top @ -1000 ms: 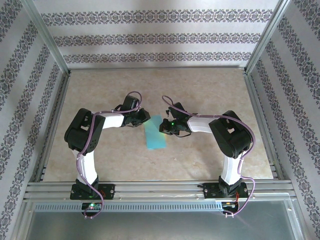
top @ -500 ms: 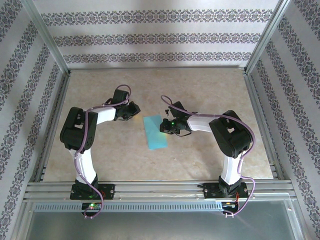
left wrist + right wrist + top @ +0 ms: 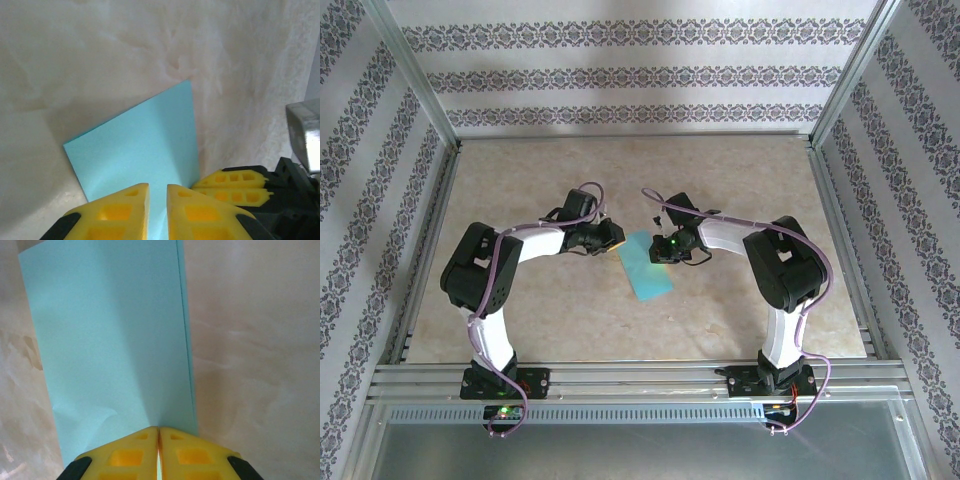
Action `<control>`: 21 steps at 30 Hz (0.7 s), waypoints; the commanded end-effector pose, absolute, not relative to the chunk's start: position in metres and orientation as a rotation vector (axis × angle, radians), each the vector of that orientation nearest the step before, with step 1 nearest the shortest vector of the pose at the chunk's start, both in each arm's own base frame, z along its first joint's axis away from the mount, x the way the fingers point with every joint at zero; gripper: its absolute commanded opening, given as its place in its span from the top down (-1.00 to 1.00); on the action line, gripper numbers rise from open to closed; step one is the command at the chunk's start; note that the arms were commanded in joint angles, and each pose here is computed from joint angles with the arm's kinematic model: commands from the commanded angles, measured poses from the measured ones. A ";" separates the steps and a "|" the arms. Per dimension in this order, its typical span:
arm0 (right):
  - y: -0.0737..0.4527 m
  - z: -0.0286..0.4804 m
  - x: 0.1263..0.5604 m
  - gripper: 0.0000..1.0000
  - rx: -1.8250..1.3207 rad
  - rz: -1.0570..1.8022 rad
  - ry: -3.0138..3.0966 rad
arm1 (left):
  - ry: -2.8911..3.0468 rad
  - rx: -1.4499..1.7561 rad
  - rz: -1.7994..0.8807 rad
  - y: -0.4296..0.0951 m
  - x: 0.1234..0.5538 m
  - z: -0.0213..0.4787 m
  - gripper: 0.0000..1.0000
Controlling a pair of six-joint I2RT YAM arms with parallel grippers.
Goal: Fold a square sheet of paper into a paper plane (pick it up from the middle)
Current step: Rotate the square sheet of paper at the center of the table.
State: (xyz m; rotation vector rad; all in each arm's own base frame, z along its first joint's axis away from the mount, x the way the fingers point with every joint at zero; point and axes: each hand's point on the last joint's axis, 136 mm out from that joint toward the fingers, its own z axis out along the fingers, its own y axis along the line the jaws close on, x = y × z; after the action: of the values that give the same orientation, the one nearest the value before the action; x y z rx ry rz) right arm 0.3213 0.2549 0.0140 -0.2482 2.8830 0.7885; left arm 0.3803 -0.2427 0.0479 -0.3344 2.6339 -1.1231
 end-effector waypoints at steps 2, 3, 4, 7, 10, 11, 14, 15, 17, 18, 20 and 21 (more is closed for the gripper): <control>0.244 0.000 0.304 0.76 -0.256 0.755 2.993 | 2.652 -0.336 -1.128 -0.245 0.382 0.036 0.69; 0.245 0.003 0.306 0.76 -0.253 0.769 2.984 | 2.667 -0.345 -1.104 -0.243 0.381 0.031 0.71; 0.248 0.009 0.308 0.76 -0.248 0.788 2.970 | 2.682 -0.352 -1.083 -0.240 0.380 0.027 0.72; 0.259 0.028 0.313 0.75 -0.249 0.885 2.923 | 2.717 -0.380 -1.052 -0.237 0.376 0.014 0.76; 0.271 0.049 0.317 0.74 -0.252 0.981 2.860 | 2.740 -0.405 -1.014 -0.233 0.374 0.006 0.78; 0.273 0.055 0.319 0.74 -0.246 0.997 2.841 | 2.749 -0.411 -1.006 -0.232 0.373 0.004 0.79; 0.279 0.072 0.321 0.74 -0.209 1.030 2.782 | 2.767 -0.421 -0.991 -0.230 0.370 -0.002 0.79; 0.281 0.074 0.320 0.74 -0.197 1.028 2.777 | 2.771 -0.421 -0.987 -0.230 0.370 -0.002 0.80; 0.286 0.071 0.316 0.77 -0.169 1.004 2.786 | 2.781 -0.423 -0.974 -0.228 0.368 -0.005 0.80; 0.289 0.067 0.313 0.79 -0.151 0.996 2.798 | 2.783 -0.422 -0.973 -0.228 0.368 -0.005 0.80; 0.297 0.058 0.306 0.85 -0.108 0.994 2.821 | 2.788 -0.425 -0.971 -0.228 0.368 -0.006 0.80; 0.301 0.054 0.304 0.87 -0.090 0.997 2.827 | 2.791 -0.429 -0.968 -0.227 0.367 -0.007 0.80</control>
State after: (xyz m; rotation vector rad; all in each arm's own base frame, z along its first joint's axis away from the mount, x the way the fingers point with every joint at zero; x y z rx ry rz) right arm 0.3152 0.2925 0.0696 -0.1856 2.7816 1.0056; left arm 0.3779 -0.2381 0.0196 -0.3806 2.6972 -1.0736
